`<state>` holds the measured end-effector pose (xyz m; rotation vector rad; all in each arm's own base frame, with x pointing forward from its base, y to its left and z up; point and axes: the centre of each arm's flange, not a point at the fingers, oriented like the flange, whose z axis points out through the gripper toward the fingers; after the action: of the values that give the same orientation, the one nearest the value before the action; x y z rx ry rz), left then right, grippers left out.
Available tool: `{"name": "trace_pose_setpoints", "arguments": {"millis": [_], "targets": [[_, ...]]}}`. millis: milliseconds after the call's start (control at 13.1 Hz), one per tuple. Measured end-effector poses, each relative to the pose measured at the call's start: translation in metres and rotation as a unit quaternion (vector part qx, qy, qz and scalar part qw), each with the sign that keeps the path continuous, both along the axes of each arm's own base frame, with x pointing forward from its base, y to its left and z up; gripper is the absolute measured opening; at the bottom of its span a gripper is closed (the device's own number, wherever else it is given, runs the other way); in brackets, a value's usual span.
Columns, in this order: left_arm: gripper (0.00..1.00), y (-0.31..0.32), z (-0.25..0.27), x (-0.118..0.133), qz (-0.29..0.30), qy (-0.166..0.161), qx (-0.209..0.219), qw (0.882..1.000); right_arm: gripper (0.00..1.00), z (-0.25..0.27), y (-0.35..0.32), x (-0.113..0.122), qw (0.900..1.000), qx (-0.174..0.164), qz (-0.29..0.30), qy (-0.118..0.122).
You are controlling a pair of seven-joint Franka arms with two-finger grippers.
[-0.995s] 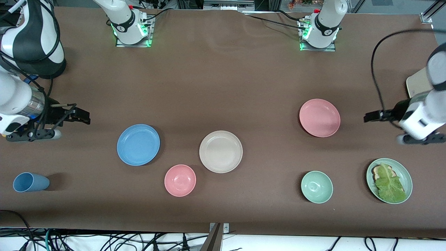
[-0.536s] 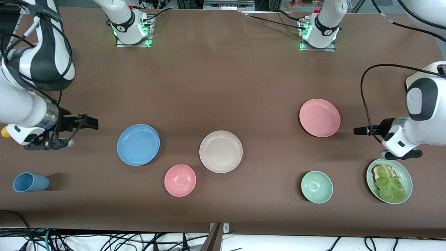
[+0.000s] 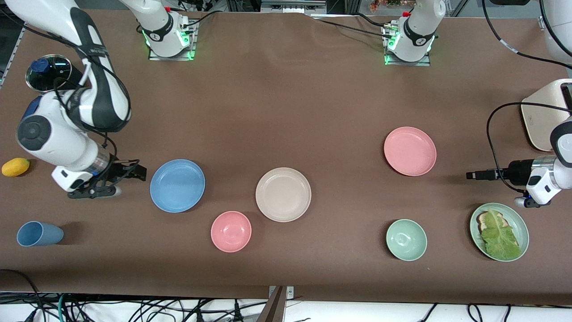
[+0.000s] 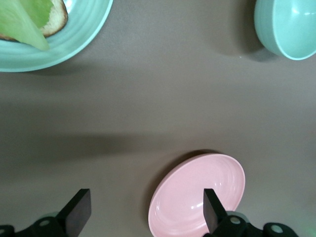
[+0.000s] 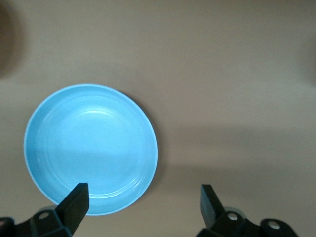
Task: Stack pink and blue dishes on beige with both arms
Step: 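Reach the right gripper to the blue plate while the left reaches the pink plate, then grip the pink plate with the left gripper while the right gripper grips the blue plate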
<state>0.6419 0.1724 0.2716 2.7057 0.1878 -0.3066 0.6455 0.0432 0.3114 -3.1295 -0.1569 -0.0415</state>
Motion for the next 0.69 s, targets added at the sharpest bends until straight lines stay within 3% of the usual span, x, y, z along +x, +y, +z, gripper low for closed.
{"name": "trace_pose_setpoints", "arguments": {"millis": [689], "targets": [[1.0,-0.063,-0.048,-0.037,0.003,-0.053,0.034,0.998,1.0,-0.091,0.005,-0.01,1.0,-0.001,0.003,0.012]]}}
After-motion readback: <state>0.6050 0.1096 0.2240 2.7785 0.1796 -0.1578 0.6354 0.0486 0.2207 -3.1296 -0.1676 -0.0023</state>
